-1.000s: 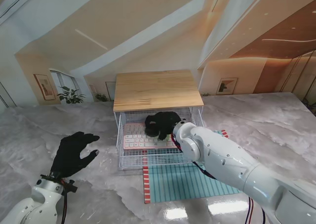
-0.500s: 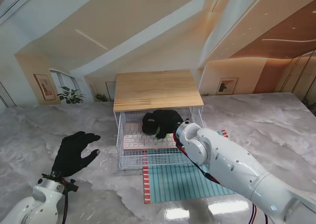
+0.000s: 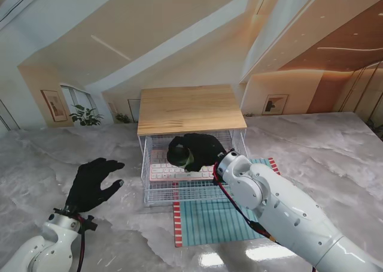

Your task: Unroll the mouse pad and set up the keyboard and mouse from the tabletop organizer

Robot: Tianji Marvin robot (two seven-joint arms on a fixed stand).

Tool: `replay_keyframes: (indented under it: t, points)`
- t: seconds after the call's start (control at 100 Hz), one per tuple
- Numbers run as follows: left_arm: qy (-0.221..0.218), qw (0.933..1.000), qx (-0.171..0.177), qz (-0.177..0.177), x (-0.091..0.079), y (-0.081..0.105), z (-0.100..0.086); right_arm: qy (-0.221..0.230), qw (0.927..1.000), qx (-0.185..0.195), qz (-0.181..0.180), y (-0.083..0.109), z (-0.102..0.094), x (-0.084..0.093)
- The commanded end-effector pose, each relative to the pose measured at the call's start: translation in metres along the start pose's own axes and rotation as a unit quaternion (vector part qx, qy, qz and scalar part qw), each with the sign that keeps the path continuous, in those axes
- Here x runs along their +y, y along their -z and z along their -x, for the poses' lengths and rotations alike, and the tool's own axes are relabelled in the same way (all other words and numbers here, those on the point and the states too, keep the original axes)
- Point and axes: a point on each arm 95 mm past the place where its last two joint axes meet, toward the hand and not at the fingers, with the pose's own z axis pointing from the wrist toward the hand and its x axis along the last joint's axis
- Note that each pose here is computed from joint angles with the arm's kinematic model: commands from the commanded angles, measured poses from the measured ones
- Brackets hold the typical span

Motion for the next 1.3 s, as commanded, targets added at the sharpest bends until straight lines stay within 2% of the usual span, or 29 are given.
replay_keyframes:
  t: [0.0,0.13,0.28,0.52,0.7,0.87,1.1,1.29]
  points:
    - [0.006,0.9999,0.005,0.007,0.003,-0.002,-0.003,0.000,1.0000,0.008,0.001,0.010,-0.007,-0.002]
    - [0.007,0.9999,0.007,0.009,0.003,-0.003,-0.003,-0.001,0.9998,-0.007,0.018,0.031,-0.006,0.006]
    - [0.011,0.9998,0.009,0.012,0.003,-0.005,-0.004,0.016,0.9981,-0.042,0.041,0.061,0.003,0.017]
    - [0.019,0.9996,0.013,0.015,0.004,-0.009,-0.005,0.060,0.9892,-0.110,0.076,0.104,0.024,0.035]
    - [0.022,0.9995,0.015,0.014,0.004,-0.009,-0.005,0.102,0.9761,-0.169,0.091,0.130,0.044,0.041]
    - [0.022,0.9995,0.016,0.015,0.004,-0.009,-0.006,0.131,0.9620,-0.221,0.091,0.150,0.063,0.037]
    - [0.019,0.9996,0.015,0.013,0.002,-0.008,-0.007,0.164,0.9402,-0.289,0.074,0.168,0.087,0.021]
    - [0.018,0.9996,0.015,0.014,0.002,-0.007,-0.007,0.168,0.9263,-0.334,0.044,0.171,0.102,0.002]
